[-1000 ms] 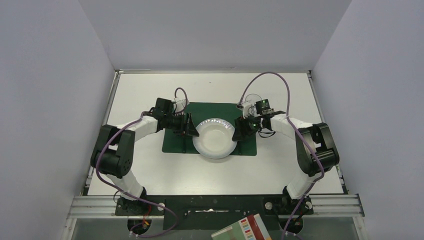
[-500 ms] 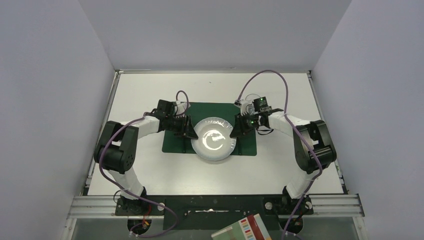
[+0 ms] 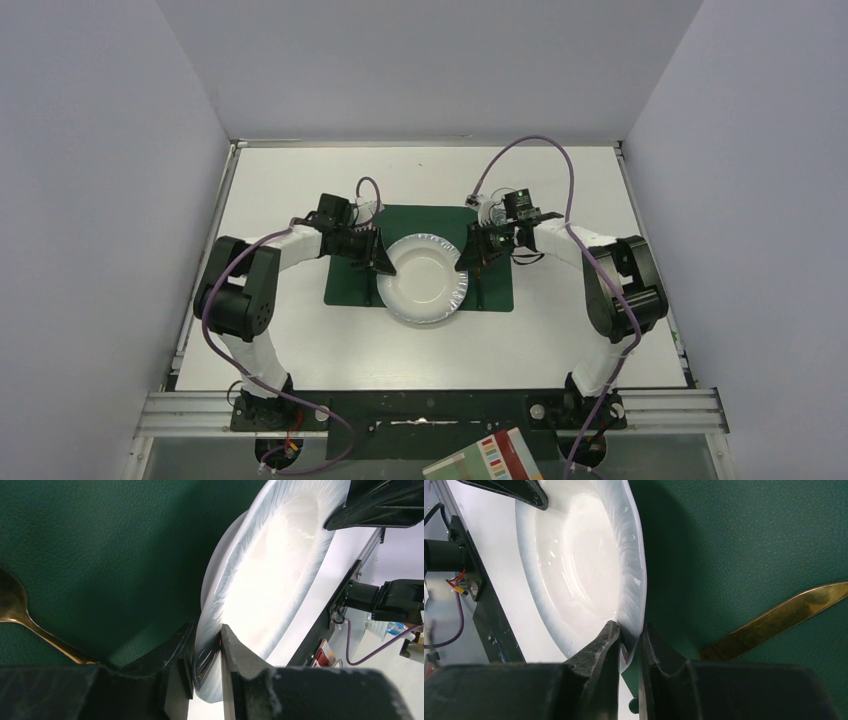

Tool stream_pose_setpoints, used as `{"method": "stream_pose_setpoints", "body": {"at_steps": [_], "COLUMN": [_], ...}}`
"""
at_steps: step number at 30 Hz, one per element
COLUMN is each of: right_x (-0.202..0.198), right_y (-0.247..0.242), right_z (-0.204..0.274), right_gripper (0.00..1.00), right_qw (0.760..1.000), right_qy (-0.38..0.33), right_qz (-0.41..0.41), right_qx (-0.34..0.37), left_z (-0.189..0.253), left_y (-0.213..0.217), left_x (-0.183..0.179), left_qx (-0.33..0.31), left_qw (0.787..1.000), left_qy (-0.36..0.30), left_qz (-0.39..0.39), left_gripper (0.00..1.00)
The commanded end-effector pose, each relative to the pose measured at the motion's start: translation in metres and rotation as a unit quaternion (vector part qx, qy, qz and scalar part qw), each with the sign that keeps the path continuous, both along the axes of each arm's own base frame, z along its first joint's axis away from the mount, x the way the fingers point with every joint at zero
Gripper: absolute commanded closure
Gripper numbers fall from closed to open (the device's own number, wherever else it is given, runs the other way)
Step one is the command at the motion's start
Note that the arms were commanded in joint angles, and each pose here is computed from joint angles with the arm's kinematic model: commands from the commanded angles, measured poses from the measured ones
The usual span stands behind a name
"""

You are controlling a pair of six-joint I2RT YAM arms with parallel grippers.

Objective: Set the dinner table for one person
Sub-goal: Adjust the plate on the napkin.

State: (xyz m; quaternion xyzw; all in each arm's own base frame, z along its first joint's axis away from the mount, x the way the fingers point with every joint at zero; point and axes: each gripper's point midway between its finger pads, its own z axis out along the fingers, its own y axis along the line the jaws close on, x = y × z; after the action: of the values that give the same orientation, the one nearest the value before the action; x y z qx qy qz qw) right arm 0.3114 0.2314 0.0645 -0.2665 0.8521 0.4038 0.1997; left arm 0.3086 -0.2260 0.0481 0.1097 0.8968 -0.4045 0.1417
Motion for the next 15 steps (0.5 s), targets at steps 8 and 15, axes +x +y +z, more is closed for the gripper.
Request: {"method": "stream_pose_setpoints", "body": {"at_steps": [8, 15], "right_x": [0.0112, 0.0143], "right_y": [-0.0038, -0.0015], "right_z": [-0.0222, -0.0239], "right_gripper": [1.0, 0.98], "right_qw": [0.998, 0.998], "right_qy": [-0.03, -0.032], "right_qz": [0.012, 0.012], "right_qx": [-0.05, -0.048], "left_z": [0.0133, 0.0129], "left_y": [-0.0001, 0.0022], "left_x": [0.0258, 0.0247], "left_qx": [-0.014, -0.015], "left_qw": [1.0, 1.0], "left_qy": [-0.024, -0.025], "left_qz": [-0.002, 0.0], "left_gripper": [0.81, 0.81]}}
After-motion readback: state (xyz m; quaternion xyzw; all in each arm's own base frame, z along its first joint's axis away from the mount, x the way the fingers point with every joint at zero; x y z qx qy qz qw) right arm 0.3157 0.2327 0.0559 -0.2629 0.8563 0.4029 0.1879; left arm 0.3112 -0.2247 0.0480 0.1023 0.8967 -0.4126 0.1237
